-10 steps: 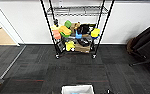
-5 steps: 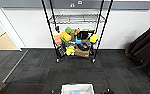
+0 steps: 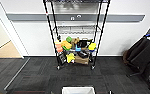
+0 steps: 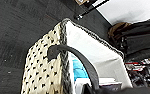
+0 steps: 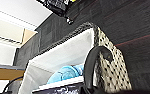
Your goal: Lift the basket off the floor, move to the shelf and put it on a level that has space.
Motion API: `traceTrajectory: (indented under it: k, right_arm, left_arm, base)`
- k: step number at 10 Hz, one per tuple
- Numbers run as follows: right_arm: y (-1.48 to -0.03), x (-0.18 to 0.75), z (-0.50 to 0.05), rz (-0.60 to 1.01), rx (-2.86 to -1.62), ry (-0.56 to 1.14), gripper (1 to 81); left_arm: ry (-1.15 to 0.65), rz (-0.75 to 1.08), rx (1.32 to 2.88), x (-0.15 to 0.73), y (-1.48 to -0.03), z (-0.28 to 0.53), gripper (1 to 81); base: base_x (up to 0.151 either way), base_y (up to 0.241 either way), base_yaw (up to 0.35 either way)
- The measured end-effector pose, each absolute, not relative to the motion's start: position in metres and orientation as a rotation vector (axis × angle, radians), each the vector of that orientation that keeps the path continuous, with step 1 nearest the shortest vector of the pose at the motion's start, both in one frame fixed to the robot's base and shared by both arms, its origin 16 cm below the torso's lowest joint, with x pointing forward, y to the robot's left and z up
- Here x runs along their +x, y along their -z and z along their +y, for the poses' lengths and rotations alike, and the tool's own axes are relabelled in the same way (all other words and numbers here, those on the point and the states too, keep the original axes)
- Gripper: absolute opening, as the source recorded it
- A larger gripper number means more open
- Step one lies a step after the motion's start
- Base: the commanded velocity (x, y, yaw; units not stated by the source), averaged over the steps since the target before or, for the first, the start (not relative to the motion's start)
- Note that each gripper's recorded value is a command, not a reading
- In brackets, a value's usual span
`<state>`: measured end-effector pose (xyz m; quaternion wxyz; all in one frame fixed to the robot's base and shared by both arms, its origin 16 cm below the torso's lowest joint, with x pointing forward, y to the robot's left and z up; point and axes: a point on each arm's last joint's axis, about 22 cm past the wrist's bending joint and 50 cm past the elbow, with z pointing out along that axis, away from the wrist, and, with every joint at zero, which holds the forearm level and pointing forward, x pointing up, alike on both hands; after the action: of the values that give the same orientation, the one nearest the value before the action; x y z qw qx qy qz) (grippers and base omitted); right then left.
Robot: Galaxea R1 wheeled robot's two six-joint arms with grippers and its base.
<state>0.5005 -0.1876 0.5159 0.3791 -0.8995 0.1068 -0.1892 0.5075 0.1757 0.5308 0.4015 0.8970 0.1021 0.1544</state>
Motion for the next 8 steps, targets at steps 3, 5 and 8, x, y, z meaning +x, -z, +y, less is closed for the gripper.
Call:
traceTrajectory:
  k: [3, 5, 8]
  right_arm:
    - [-0.569, 0.474, -0.189, 0.244, -2.254, 0.504, 1.0]
    - [-0.581, 0.449, -0.192, 0.258, -2.241, 0.492, 1.0]
    - [-0.598, 0.413, -0.193, 0.293, -2.215, 0.478, 1.0]
  left_arm:
    - [-0.405, 0.244, 2.244, 0.478, -0.577, 0.183, 1.0]
    - [-0.420, 0.287, 2.210, 0.455, -0.593, 0.185, 1.0]
    - [-0.411, 0.341, 2.202, 0.426, -0.604, 0.195, 1.0]
  base:
    - [0.000, 0.000, 0.000]
    - [0.000, 0.000, 0.000]
    - [0.000, 0.000, 0.000]
